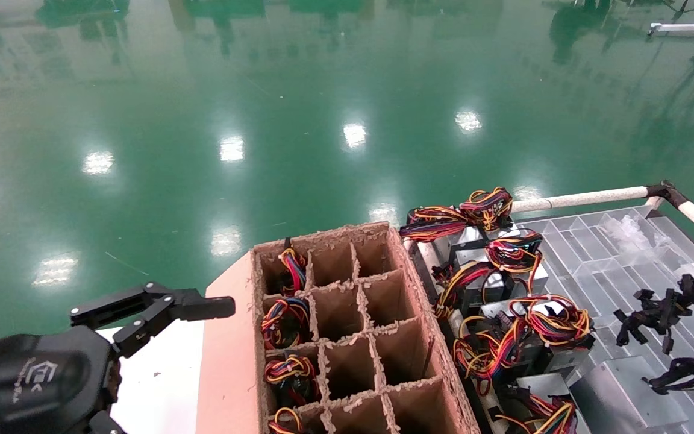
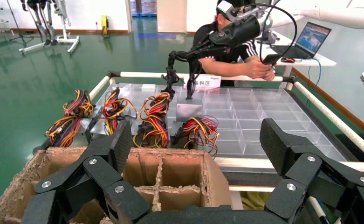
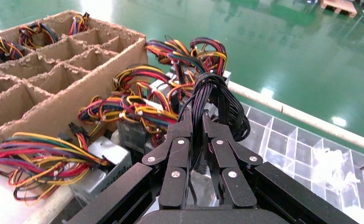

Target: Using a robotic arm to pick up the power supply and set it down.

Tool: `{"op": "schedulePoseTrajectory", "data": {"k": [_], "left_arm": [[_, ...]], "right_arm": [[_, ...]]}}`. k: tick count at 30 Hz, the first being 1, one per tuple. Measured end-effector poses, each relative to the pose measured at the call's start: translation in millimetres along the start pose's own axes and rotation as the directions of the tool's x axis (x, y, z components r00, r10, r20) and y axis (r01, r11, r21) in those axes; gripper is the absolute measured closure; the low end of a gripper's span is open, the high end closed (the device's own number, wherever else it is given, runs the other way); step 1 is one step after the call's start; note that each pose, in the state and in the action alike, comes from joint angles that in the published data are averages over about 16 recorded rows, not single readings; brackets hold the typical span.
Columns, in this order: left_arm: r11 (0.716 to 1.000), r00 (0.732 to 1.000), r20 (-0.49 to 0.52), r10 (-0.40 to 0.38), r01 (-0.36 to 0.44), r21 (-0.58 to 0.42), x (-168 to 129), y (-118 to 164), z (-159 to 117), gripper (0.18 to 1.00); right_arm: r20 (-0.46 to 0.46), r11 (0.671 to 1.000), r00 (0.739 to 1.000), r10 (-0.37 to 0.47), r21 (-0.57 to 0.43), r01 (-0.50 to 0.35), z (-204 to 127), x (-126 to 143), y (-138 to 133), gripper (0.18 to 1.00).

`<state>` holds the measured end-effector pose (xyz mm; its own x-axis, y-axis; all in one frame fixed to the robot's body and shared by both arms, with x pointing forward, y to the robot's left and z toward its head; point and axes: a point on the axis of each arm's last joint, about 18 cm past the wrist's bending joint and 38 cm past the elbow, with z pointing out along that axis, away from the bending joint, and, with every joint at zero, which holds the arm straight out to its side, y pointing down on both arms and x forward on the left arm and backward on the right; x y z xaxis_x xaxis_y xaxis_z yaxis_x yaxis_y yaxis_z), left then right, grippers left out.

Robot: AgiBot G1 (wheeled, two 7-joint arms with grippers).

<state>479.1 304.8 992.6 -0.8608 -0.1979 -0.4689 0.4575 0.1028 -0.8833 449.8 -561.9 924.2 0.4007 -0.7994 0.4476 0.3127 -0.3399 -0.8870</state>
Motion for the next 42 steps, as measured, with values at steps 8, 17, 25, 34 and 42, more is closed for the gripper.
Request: {"op": "schedulePoseTrajectory", "data": {"k": [8,17,25,34,42], "left_arm": [[1.0,1.0,0.0,0.0,0.0,0.0,0.0,0.0,0.0,0.184],[1.0,1.0,0.0,0.0,0.0,0.0,0.0,0.1,0.0,0.184],[1.0,1.0,0.0,0.0,0.0,0.0,-0.1,0.1,-0.1,0.184],[1.0,1.0,0.0,0.0,0.0,0.0,-0.1,0.1,-0.1,0.184],[1.0,1.0,0.001,0.0,0.0,0.0,-0.1,0.1,-0.1,0.184]], "right_arm": [[0.01,1.0,1.0,0.006,-0.007,-0.006,7.4,-3.9,5.9,0.966],[0.025,1.0,1.0,0.005,-0.019,-0.005,18.1,-7.5,7.3,0.961],[0.027,1.0,1.0,0.005,-0.022,-0.005,19.8,-7.9,7.5,0.924],[0.043,1.0,0.999,0.002,-0.004,-0.002,24.2,-11.4,3.5,0.818],[0.091,1.0,0.996,0.002,0.031,-0.004,39.3,-21.2,-6.4,0.666]]}}
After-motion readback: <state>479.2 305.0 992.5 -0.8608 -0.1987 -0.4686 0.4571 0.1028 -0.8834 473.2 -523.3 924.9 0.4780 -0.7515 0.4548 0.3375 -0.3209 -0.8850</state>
